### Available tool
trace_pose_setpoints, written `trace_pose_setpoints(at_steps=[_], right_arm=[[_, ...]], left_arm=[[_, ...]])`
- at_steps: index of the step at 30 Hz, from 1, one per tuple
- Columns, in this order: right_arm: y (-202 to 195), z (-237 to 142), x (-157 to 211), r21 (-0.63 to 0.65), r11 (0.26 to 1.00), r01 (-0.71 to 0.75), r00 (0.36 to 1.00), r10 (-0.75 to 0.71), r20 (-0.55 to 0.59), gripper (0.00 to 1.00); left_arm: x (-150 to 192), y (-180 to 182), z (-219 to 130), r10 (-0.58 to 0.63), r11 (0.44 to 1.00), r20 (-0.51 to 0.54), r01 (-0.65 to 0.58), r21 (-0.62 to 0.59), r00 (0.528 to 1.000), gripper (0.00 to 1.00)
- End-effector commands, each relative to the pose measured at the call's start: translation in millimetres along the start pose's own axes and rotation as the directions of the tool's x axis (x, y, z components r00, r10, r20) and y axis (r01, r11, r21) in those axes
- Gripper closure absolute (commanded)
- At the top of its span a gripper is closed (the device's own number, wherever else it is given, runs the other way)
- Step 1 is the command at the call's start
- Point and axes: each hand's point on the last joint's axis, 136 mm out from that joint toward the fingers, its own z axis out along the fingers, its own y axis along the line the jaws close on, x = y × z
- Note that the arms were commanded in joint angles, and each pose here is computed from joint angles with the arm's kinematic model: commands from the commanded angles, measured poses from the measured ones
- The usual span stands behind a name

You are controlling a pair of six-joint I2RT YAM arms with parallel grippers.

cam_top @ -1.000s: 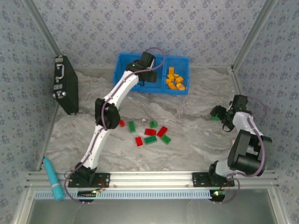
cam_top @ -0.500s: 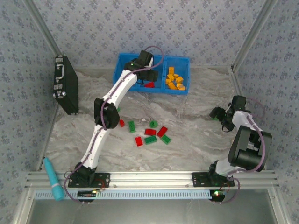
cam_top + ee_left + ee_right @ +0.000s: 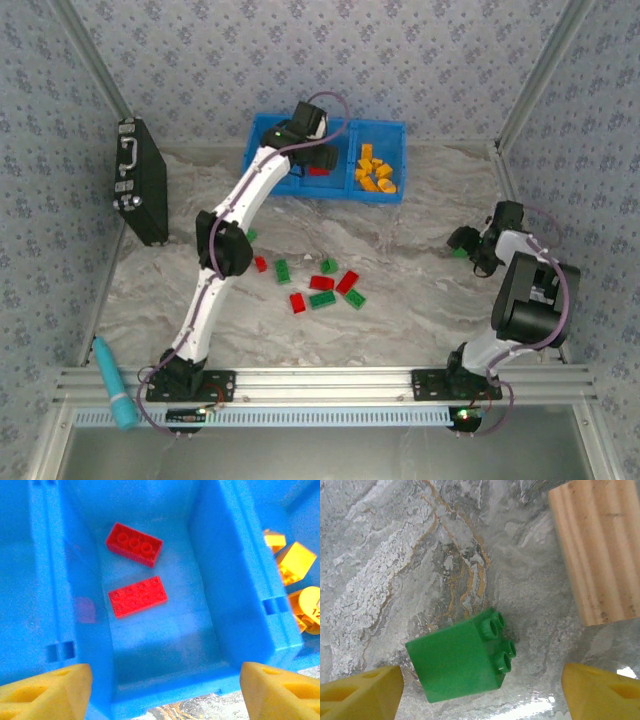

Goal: Sort the legos into containers by color
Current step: Pick up the lego from the middle-right of the table.

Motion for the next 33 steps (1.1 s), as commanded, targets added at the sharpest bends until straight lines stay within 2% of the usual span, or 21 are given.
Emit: trace_pose_setpoints(at_steps=[1,10,21,25,33], right_arm=[[7,4,-3,-0.015,0.999,0.03,1.0,-0.03,-0.004,0.17],[18,12,-13,0.02,0.997,0.077,0.997,-0.077,-0.019,0.18],[27,24,-18,0.18,0.965,0.192,0.979,-0.176,-0.1,0.24],[28,26,-8,0.203,0.954,0.221,0.971,-0.195,-0.14,0.25],[22,19,18,0.278,0.923,0.266,0.956,-0.215,-0.201,0.28]], left_arm=[[-37,7,-69,0.042,0.999,0.114,-0.04,-0.024,0.993,0.21],[-12,26,-112,0.088,0.992,0.081,-0.08,-0.097,0.993,0.19],[33,86,-147,0.112,0.947,-0.007,-0.109,-0.302,0.994,0.16],[51,108,-152,0.081,0.941,-0.046,-0.092,-0.327,0.996,0.16],[57,126,-152,0.03,0.95,-0.019,-0.034,-0.309,0.999,0.15]])
